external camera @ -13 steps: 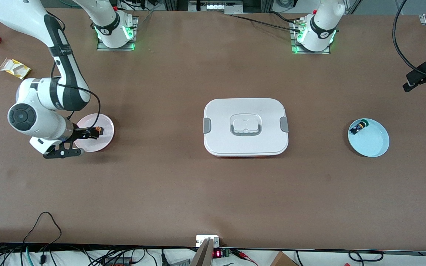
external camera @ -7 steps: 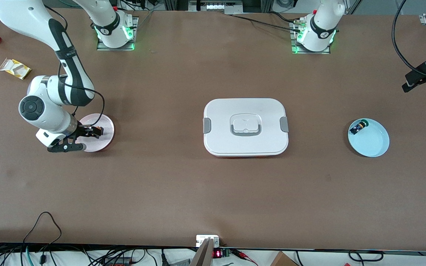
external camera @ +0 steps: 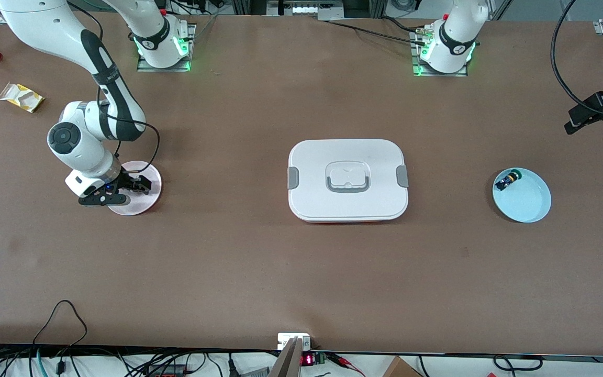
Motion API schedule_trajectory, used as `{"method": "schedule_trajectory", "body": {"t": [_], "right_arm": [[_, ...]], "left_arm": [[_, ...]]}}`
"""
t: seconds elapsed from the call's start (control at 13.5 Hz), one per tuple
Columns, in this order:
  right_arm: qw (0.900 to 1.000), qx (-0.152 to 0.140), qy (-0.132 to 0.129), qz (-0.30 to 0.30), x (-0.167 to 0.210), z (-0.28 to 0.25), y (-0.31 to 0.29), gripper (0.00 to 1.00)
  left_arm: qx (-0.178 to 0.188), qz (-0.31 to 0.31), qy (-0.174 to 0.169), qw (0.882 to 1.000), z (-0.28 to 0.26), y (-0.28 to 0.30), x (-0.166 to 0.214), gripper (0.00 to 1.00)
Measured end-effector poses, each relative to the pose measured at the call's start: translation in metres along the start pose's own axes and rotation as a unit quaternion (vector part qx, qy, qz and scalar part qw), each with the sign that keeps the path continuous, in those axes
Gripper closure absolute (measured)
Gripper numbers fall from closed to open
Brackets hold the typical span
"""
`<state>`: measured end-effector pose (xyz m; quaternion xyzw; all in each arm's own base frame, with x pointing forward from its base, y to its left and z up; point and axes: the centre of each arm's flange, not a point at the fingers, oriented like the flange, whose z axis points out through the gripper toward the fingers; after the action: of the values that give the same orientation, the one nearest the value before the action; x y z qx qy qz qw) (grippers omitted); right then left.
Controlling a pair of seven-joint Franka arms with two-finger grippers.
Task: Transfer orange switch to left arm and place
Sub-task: 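Lower the right gripper and close it on the orange switch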
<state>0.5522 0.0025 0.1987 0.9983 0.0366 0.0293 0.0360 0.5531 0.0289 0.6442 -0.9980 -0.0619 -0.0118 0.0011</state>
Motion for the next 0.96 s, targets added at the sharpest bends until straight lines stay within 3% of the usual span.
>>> {"method": "schedule_trajectory", "body": {"t": [0.96], "right_arm": [[1.000,-0.003,-0.021,0.012,-0.018,0.013,0.011,0.00]], "left_arm": [[0.000,0.000,-0.002,1.000,0.002,0.000,0.001,0.00]]}}
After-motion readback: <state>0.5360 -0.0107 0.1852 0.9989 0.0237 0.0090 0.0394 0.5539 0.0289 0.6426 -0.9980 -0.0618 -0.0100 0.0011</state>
